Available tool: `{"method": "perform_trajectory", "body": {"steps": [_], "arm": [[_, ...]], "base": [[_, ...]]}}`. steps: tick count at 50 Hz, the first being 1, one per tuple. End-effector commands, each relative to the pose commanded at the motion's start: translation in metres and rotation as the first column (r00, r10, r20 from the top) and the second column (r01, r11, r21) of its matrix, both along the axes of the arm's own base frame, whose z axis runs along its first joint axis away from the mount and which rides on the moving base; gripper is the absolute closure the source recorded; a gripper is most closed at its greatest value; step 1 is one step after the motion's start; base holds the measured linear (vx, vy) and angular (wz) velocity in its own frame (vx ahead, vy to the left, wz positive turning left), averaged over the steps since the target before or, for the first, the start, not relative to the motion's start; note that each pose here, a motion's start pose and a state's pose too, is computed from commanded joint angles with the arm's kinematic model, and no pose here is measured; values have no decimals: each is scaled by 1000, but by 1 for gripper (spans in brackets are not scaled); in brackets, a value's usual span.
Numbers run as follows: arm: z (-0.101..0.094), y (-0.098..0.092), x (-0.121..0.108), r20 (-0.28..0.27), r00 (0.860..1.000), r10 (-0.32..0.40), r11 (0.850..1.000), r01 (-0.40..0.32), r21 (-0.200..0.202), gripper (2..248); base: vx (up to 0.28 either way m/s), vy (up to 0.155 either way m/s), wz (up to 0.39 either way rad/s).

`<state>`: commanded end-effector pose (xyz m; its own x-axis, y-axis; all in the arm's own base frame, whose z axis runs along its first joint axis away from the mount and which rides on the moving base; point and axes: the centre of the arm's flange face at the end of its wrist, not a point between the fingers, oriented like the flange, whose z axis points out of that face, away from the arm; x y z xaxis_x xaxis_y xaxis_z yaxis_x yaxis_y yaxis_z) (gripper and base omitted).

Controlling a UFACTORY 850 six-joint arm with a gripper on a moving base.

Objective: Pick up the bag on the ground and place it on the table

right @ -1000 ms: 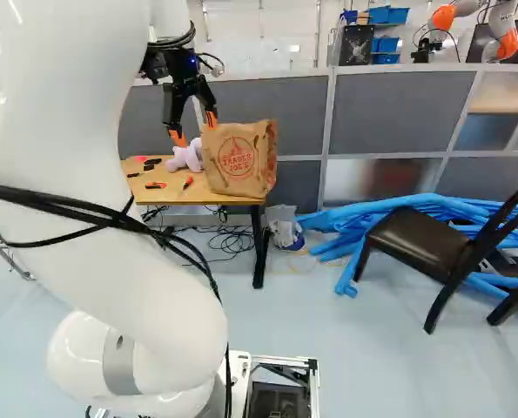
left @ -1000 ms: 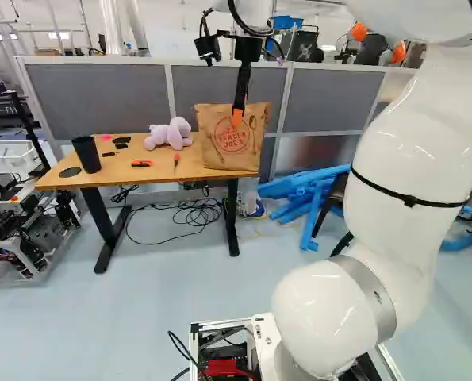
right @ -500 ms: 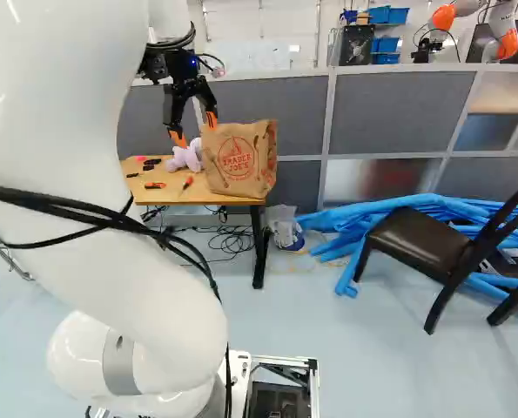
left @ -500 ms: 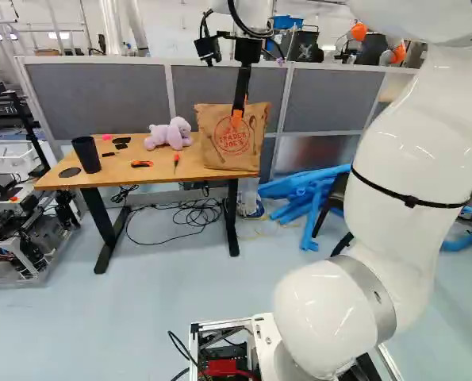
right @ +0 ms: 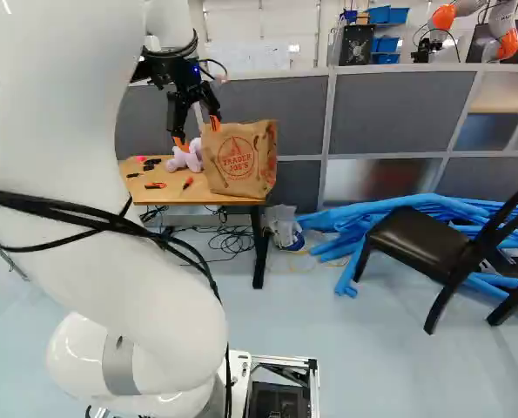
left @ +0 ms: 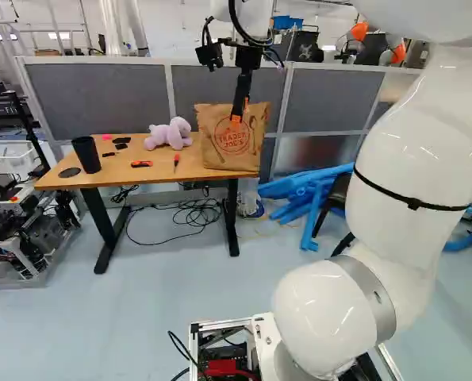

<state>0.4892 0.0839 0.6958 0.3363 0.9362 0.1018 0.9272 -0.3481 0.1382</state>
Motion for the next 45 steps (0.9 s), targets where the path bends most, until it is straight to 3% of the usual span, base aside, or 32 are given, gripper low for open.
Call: {"method": "perform_trajectory", "body": {"steps": [25, 45], "arm": [[-33, -8, -1, 82, 991, -104, 994, 102, 34, 3], [-68, -16, -7, 165, 962, -217, 975, 205, 87, 3]], "base": [[0, 0, 0], [0, 0, 0]]}}
